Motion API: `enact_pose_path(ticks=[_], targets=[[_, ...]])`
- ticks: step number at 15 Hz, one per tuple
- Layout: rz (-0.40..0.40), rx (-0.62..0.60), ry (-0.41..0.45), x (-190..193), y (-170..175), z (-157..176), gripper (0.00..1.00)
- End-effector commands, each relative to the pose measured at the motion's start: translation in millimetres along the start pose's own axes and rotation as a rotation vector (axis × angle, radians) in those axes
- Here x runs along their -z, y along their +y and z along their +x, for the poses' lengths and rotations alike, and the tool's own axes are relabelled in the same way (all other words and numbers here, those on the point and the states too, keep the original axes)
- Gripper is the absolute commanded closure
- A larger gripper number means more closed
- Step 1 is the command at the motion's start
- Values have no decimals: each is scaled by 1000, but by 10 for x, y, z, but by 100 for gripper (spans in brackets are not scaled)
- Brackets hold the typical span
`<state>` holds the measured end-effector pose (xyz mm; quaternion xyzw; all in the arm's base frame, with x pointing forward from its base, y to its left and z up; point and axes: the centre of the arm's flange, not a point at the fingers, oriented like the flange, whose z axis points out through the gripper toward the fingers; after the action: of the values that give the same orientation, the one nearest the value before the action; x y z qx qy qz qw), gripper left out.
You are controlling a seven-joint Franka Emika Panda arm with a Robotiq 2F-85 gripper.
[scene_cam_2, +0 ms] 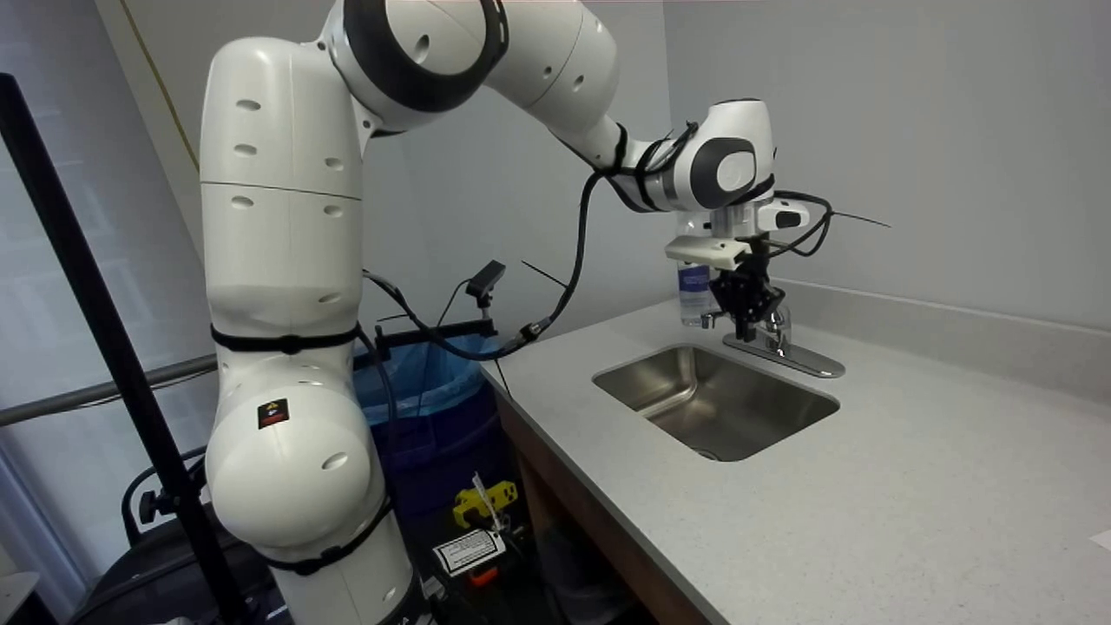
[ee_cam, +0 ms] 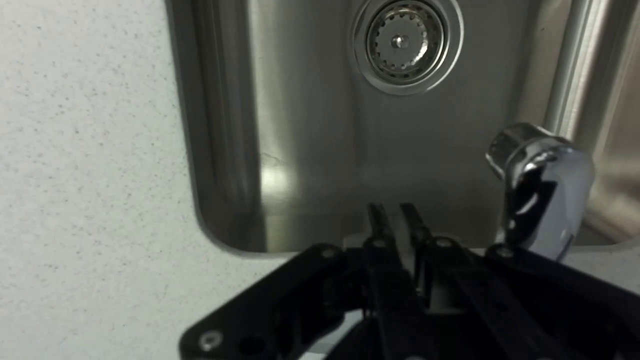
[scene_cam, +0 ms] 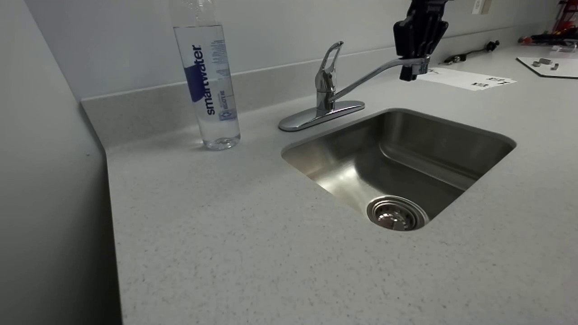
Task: Push the faucet to the left
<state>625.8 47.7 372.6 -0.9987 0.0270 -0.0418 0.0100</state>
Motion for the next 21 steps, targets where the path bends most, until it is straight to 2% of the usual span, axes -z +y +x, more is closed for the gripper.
enact_pose_path(ticks=[1, 6, 10, 15, 21], targets=[[51, 3, 62, 41, -151, -205, 100], [91, 1, 141, 121, -253, -365, 100], [125, 6, 164, 150, -346, -541, 100], [164, 61, 231, 234, -625, -848, 100], [208, 127, 301, 336, -897, -965, 100]])
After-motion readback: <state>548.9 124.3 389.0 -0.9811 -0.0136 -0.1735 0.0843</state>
